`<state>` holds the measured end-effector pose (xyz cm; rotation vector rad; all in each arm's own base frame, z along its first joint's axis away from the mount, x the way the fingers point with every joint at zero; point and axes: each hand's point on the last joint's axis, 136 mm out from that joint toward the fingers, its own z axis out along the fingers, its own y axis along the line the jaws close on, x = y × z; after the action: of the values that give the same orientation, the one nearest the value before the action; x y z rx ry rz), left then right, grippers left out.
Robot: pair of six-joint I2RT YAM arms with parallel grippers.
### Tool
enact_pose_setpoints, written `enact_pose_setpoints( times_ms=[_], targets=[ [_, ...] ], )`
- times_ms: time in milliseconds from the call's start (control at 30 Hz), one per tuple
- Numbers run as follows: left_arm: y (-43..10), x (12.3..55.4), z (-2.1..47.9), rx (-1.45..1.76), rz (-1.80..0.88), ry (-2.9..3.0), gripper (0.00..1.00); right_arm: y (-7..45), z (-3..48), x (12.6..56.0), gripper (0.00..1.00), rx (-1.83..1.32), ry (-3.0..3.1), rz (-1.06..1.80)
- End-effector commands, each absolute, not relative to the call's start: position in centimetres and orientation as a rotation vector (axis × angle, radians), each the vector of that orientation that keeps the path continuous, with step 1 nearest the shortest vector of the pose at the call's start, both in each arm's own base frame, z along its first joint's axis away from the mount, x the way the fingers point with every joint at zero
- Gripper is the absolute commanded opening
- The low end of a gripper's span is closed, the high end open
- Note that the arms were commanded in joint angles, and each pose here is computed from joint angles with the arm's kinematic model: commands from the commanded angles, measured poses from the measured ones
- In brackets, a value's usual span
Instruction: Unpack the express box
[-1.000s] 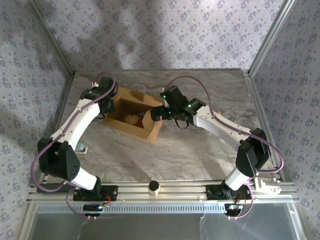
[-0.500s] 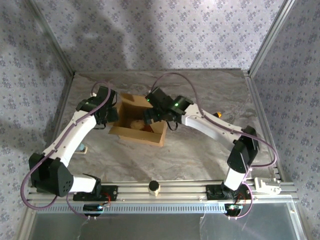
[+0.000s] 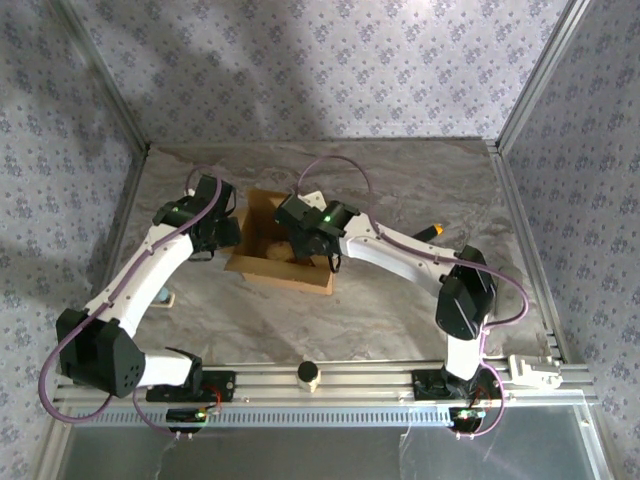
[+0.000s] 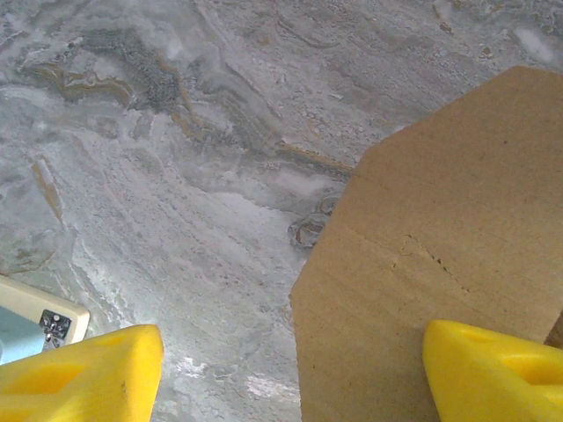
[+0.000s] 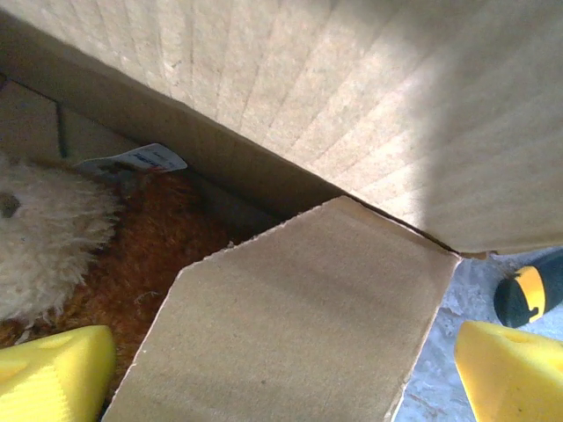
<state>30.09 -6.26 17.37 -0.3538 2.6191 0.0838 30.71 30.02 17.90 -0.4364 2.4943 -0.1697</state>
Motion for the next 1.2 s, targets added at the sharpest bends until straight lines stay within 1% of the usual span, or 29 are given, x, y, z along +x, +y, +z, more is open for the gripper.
enact_pose_setpoints(
  times_ms=[0, 333, 600, 800, 1167],
  targets=[
    [-5.7, 27.7, 14.9, -0.321, 0.162, 2.74, 0.78, 28.0, 18.9, 30.6, 1.0, -0.403, 2.468, -0.3],
    [-5.3, 28.0, 14.2, -0.322, 0.208, 2.749, 0.78, 27.2, 22.5, 30.1, 1.0, -0.372, 2.402, -0.22],
    [-5.1, 28.2, 13.8, -0.332, 0.227, 2.752, 0.78, 25.3, 23.7, 29.5, 1.0, -0.339, 2.381, -0.201],
    [-4.9, 28.2, 13.8, -0.34, 0.232, 2.749, 0.78, 22.7, 23.8, 28.6, 1.0, -0.299, 2.396, -0.198],
    [-4.9, 28.3, 14.0, -0.341, 0.231, 2.746, 0.78, 19.5, 22.2, 26.9, 0.99, -0.22, 2.469, -0.074]
  ],
)
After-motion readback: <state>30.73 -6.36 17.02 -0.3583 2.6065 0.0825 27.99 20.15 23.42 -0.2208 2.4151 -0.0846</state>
